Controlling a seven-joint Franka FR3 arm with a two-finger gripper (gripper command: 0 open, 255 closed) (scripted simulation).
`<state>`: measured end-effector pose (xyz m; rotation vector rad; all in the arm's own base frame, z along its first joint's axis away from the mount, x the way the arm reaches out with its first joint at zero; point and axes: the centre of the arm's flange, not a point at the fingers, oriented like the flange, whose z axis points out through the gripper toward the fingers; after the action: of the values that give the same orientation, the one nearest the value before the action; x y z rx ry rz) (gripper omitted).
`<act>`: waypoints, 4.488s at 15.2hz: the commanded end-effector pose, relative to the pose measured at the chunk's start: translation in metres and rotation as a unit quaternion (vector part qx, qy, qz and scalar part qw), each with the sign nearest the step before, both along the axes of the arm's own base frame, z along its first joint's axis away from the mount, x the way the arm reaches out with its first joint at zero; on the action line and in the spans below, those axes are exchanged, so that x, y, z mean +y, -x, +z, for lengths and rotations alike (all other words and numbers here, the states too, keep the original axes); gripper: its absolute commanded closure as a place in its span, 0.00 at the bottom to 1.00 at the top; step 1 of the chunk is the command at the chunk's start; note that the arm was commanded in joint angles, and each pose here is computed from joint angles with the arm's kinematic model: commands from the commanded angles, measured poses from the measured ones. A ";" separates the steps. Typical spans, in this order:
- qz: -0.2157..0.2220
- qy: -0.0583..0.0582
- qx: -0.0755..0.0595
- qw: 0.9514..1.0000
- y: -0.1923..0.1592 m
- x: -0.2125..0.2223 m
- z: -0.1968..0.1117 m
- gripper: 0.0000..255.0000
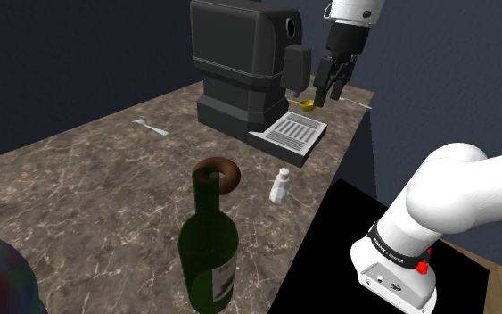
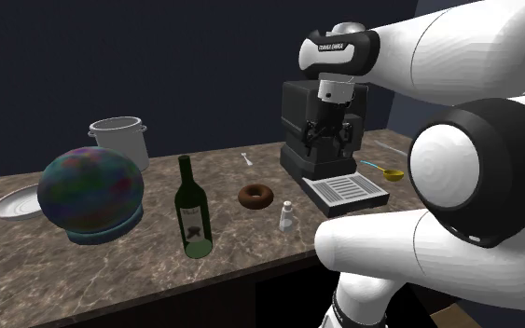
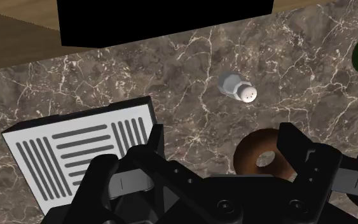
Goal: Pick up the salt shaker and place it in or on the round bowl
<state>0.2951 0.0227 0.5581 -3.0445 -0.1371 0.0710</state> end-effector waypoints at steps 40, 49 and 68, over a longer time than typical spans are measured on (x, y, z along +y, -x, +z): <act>-0.162 0.011 -0.027 0.986 0.006 0.097 -0.196 1.00; -0.162 0.011 -0.027 0.986 0.006 0.097 -0.148 1.00; -0.162 0.011 -0.027 0.986 -0.039 0.124 -0.064 1.00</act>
<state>0.3217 0.1407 0.4931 -3.0470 0.3587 -0.0323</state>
